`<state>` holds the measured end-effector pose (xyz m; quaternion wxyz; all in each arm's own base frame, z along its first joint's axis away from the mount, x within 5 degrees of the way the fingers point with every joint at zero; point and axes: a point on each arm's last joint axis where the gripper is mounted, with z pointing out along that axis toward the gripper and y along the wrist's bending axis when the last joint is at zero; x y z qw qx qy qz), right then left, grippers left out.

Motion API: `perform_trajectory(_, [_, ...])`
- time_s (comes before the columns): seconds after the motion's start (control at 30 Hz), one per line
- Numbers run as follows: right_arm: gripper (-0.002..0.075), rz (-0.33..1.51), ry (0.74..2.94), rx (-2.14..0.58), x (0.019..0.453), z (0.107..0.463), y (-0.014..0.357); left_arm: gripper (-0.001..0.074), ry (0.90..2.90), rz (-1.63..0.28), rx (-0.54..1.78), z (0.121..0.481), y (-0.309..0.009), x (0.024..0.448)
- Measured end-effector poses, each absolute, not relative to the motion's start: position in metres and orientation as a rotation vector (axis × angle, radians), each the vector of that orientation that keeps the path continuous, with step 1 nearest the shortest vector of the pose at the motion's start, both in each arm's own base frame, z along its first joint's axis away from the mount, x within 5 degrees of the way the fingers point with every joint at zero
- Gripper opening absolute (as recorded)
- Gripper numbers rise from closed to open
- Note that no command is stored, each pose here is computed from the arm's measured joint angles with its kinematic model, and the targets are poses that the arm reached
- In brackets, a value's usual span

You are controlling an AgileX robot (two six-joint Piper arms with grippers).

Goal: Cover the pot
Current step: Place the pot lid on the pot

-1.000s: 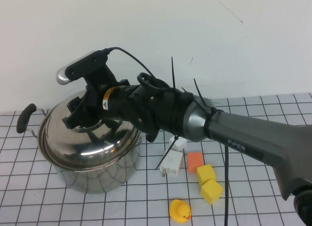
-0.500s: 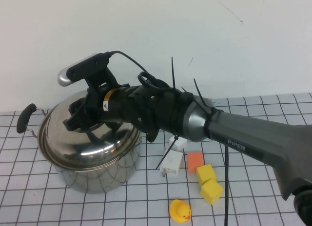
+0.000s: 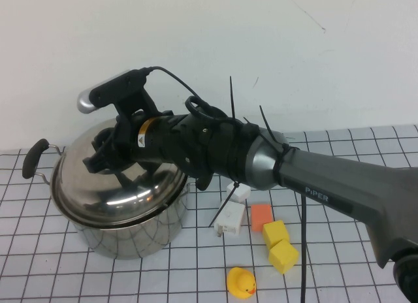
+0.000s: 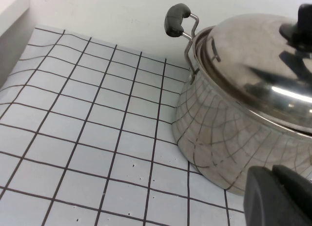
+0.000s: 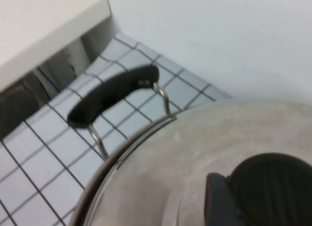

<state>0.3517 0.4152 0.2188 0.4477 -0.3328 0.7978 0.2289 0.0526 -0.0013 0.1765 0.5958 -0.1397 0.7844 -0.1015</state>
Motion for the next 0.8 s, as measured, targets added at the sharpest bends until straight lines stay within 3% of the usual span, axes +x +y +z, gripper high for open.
perform_trajectory(0.8, [0.0353, 0.602, 1.980, -0.784, 0.3517, 0.2201, 0.4161, -0.0003, 1.822, -0.236, -0.324, 0.1765, -0.0013, 0.0526])
